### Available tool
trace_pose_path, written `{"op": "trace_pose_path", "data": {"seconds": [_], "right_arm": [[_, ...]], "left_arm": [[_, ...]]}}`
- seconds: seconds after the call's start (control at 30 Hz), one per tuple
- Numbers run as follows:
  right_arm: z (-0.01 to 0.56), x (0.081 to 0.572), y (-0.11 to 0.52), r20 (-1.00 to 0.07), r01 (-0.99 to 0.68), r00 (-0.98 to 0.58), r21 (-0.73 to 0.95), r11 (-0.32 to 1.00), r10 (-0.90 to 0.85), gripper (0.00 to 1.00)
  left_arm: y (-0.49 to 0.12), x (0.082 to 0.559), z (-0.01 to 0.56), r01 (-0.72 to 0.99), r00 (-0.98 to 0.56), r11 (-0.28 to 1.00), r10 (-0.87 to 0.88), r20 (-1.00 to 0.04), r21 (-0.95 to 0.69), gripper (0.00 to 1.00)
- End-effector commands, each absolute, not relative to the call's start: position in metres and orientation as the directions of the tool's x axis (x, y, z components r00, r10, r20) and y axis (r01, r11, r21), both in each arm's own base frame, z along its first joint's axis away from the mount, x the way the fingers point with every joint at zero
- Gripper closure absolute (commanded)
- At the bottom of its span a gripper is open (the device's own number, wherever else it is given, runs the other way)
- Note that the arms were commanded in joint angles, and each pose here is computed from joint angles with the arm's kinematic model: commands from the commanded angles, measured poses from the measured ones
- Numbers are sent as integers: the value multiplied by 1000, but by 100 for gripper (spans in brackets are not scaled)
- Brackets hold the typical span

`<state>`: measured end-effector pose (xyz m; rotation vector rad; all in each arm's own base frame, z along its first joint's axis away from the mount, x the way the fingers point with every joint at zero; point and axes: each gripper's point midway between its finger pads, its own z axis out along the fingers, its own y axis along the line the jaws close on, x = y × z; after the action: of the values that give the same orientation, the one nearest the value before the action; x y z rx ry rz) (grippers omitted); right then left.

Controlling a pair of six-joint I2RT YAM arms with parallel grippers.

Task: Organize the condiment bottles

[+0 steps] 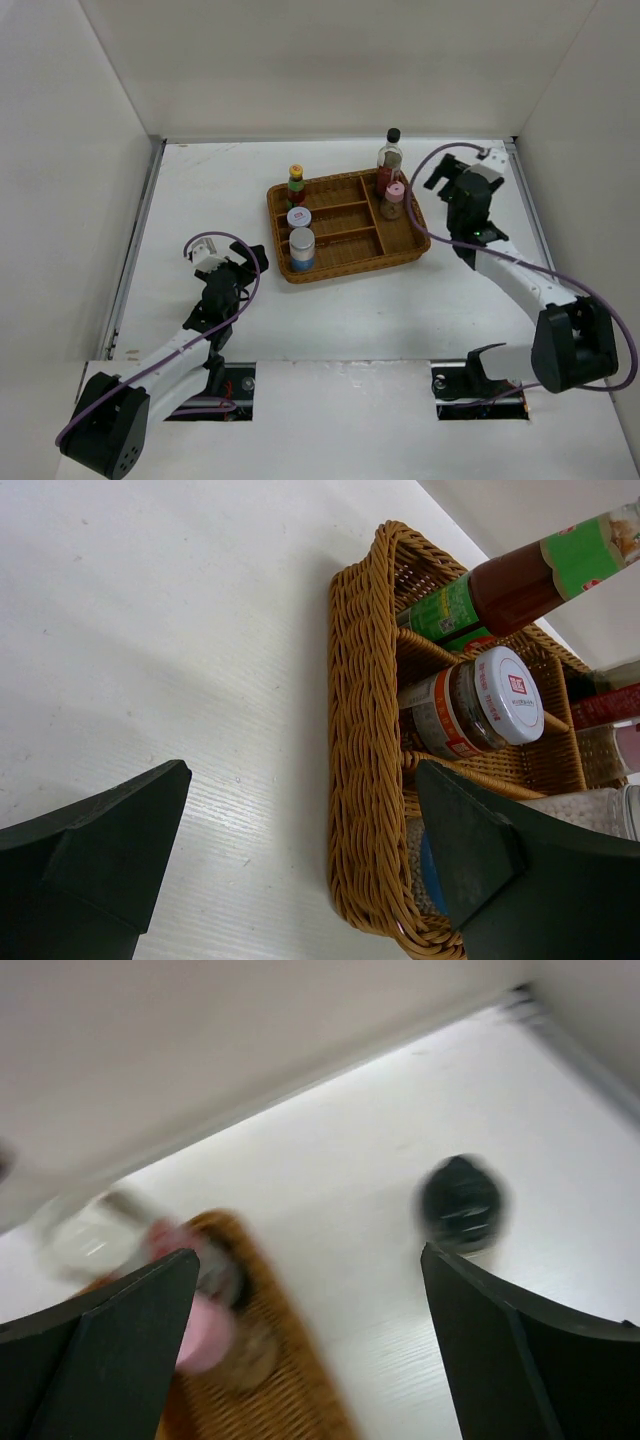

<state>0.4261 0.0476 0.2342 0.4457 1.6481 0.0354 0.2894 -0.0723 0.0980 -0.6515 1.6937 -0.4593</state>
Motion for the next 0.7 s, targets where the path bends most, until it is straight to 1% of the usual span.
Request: {"op": "trace_pose_path", "data": {"seconds": [0.0,0.13,0.23,0.43,0.5,0.6,0.67], "right_arm": [[207,429,-13,-946,467,-76,247,849,317,0],[185,451,-37,-938,517,-152,194,834,312,0],[171,469,-46,-929,523,-187,182,833,320,0],[147,498,-59,-919,532,-215,174,829,330,1],[141,506,-58,-919,516,-225,168,840,323,16],[138,505,-55,-919,510,-215,183,841,330,39],[147,496,-57,-929,517,-175,196,833,327,48]], "left_arm": [[-74,293,110,-144,-103,745,-666,-739,-651,0],[-74,293,110,-144,-103,745,-666,-739,-651,0],[-74,293,109,-145,-104,745,-665,-739,-651,0],[-73,293,109,-146,-103,745,-666,-739,-651,0],[-73,293,109,-146,-103,745,-666,-739,-651,0],[-73,293,111,-143,-99,745,-666,-739,-652,0],[-73,293,111,-143,-99,745,-666,-739,-652,0]]}}
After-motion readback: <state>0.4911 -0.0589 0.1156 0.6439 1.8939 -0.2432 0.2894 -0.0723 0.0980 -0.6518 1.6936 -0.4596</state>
